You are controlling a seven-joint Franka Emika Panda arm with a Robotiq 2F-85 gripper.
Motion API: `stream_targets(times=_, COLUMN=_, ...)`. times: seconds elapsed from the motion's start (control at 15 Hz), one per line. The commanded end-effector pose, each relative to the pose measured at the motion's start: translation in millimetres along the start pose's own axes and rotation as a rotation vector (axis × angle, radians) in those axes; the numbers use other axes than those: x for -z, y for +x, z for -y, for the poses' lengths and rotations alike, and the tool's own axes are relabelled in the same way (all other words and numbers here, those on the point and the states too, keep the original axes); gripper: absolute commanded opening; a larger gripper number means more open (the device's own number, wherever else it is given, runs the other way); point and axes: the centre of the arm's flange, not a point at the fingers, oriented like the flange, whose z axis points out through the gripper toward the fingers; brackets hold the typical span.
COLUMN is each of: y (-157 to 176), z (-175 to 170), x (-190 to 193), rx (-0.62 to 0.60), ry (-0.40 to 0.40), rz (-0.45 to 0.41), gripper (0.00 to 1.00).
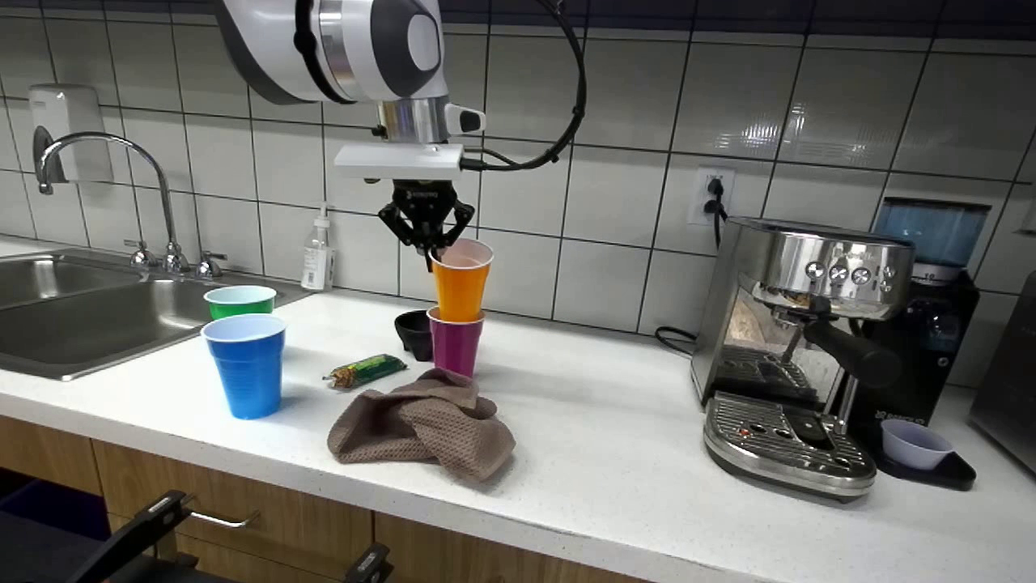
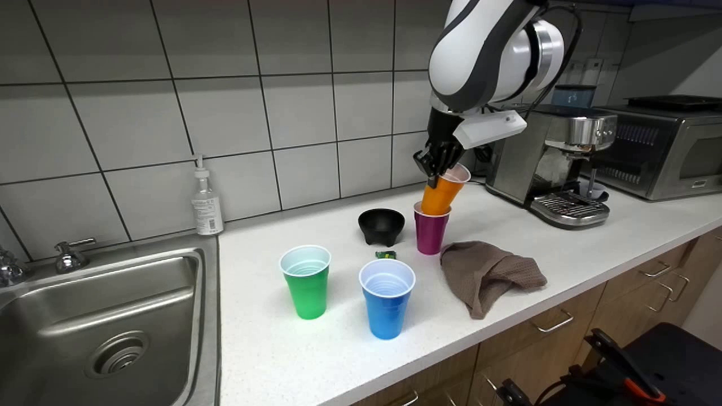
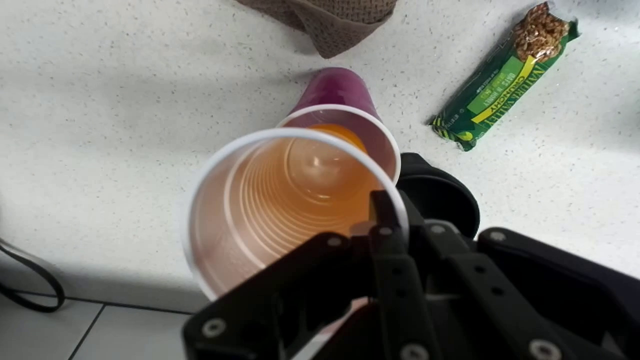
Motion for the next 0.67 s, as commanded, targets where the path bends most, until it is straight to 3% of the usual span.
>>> stream_targets(times=0.0, y=11, z=1, x=-2, rx=-0.006, ry=-0.018, rz=0.027, gripper=0.01)
stream_targets(times=0.6, y=16, z=10, x=-27, rx=0.013, ry=-0.037, rz=0.073, gripper=0.01)
